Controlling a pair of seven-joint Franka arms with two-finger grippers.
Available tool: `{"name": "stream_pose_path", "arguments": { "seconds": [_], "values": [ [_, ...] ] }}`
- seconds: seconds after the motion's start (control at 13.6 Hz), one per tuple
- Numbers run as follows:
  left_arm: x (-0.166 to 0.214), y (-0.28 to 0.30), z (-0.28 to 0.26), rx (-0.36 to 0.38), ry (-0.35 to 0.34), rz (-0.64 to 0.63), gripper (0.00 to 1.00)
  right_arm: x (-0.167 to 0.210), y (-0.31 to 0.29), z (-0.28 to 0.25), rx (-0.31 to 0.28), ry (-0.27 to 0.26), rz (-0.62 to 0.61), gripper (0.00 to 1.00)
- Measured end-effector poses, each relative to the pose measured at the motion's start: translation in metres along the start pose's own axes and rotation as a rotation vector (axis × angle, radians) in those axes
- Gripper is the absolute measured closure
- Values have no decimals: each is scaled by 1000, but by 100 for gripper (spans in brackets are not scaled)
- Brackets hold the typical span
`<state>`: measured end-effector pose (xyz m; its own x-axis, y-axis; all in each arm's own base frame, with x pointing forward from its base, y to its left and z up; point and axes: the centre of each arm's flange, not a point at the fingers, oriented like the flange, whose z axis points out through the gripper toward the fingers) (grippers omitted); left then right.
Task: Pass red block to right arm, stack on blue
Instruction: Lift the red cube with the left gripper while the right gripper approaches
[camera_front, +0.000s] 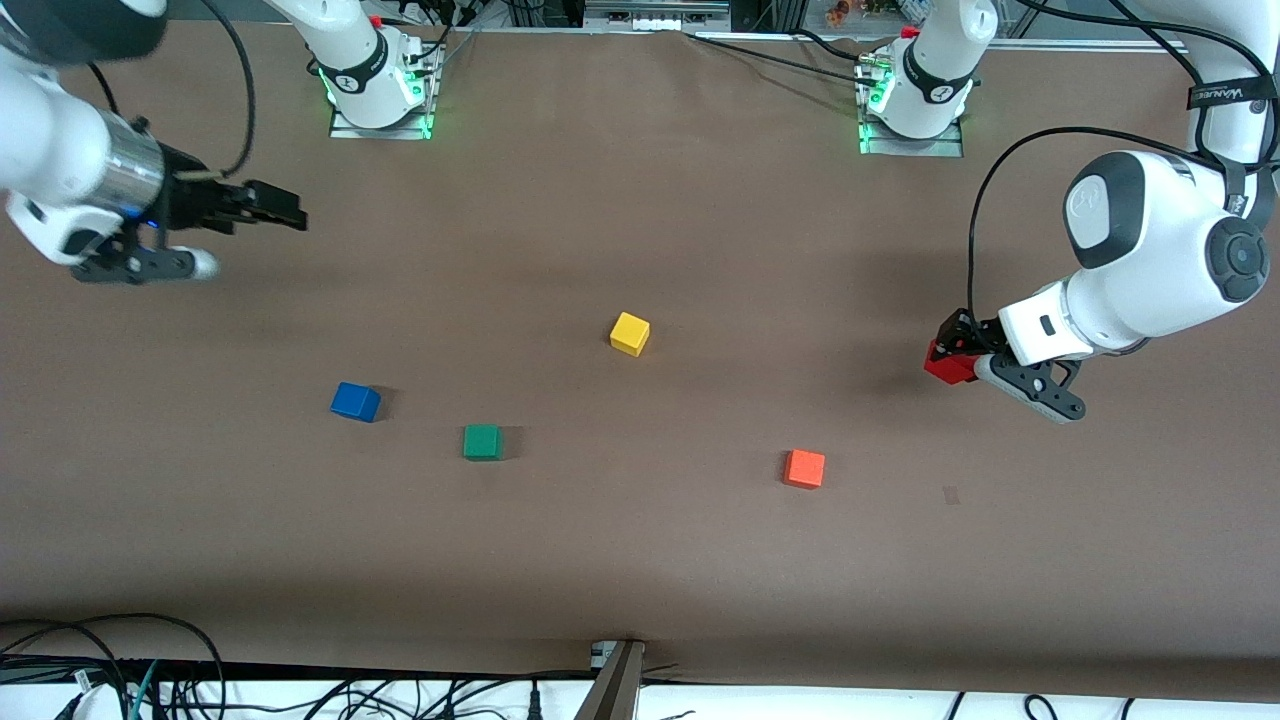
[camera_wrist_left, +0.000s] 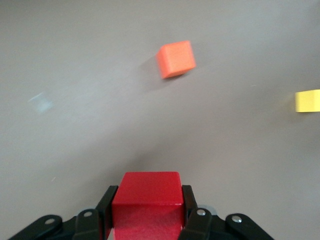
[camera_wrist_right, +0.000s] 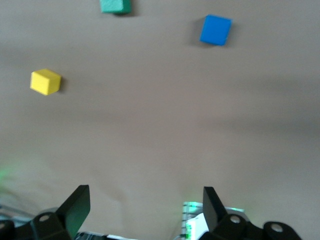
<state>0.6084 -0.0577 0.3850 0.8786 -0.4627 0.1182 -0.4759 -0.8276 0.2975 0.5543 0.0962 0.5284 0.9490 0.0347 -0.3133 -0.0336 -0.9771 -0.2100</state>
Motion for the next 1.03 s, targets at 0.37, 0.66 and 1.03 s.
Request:
{"name": "stream_pose_path", "arguments": {
  "seconds": [0.37,0.66,1.03],
  "values": [
    [3,-4,8,-169,170,280,44,82,-27,107,410,-167,64,0],
    [5,-10,45,-269,274,469,44,122,-93,164,717,-155,141,0],
    [45,41,61,-498,461,643,44,127,-160,183,953,-117,240,0]
  ]
}}
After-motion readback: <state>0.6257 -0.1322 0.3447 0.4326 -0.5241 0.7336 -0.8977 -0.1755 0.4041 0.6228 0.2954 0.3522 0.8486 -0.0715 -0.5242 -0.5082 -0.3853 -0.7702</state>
